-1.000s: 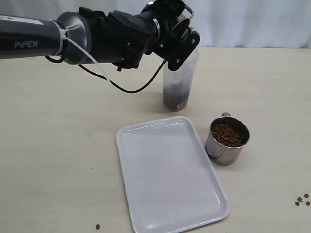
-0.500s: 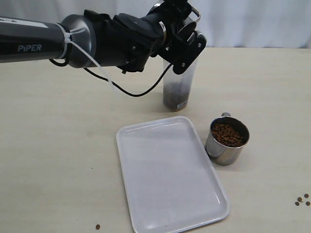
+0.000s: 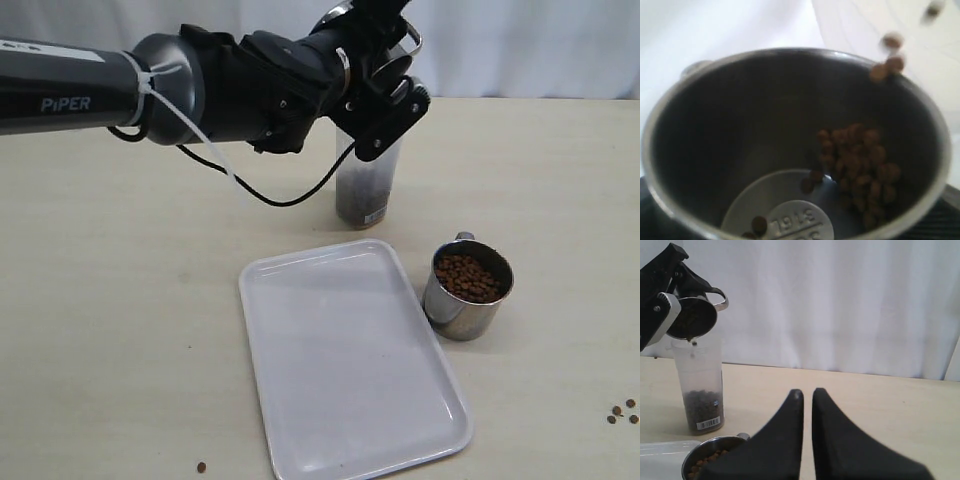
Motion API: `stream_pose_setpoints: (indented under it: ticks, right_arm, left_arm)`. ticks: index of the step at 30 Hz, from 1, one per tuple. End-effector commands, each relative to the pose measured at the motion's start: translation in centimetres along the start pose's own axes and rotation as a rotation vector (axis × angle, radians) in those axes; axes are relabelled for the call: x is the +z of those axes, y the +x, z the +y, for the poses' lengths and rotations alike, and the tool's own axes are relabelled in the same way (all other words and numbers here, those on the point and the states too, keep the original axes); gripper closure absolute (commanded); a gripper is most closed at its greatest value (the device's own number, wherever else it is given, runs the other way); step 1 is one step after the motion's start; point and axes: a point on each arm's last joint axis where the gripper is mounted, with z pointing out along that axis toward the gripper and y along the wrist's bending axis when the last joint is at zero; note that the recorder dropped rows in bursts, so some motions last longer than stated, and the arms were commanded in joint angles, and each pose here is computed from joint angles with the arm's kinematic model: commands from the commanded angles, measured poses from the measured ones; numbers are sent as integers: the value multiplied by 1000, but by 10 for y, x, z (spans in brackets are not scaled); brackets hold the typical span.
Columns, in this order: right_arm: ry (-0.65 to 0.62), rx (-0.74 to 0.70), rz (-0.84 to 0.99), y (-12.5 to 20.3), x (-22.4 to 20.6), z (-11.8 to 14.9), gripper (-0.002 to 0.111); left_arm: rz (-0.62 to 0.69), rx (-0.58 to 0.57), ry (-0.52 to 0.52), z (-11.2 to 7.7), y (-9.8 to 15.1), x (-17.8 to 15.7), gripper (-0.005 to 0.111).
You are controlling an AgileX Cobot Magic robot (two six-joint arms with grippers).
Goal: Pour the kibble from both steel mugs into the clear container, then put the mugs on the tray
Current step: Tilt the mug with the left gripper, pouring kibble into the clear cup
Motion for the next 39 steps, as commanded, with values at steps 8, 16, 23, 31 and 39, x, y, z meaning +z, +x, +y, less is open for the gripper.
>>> stream_pose_setpoints:
  ticks: [8, 16, 23, 31, 39]
  right_arm:
    - [-2, -4, 7, 2, 0, 0, 103]
    - [-2, -4, 7, 2, 0, 0, 103]
    - [-2, -4, 7, 2, 0, 0, 103]
    - [-2, -4, 7, 2, 0, 0, 103]
    - [-2, -4, 7, 2, 0, 0, 103]
  left_arm:
    - [11, 80, -14, 6, 0, -2, 107]
    - [15, 105, -12, 6, 0, -2, 107]
    - [15, 105, -12, 6, 0, -2, 107]
    - [15, 107, -12, 6, 0, -2, 107]
    - [14, 131, -15, 7, 0, -2, 107]
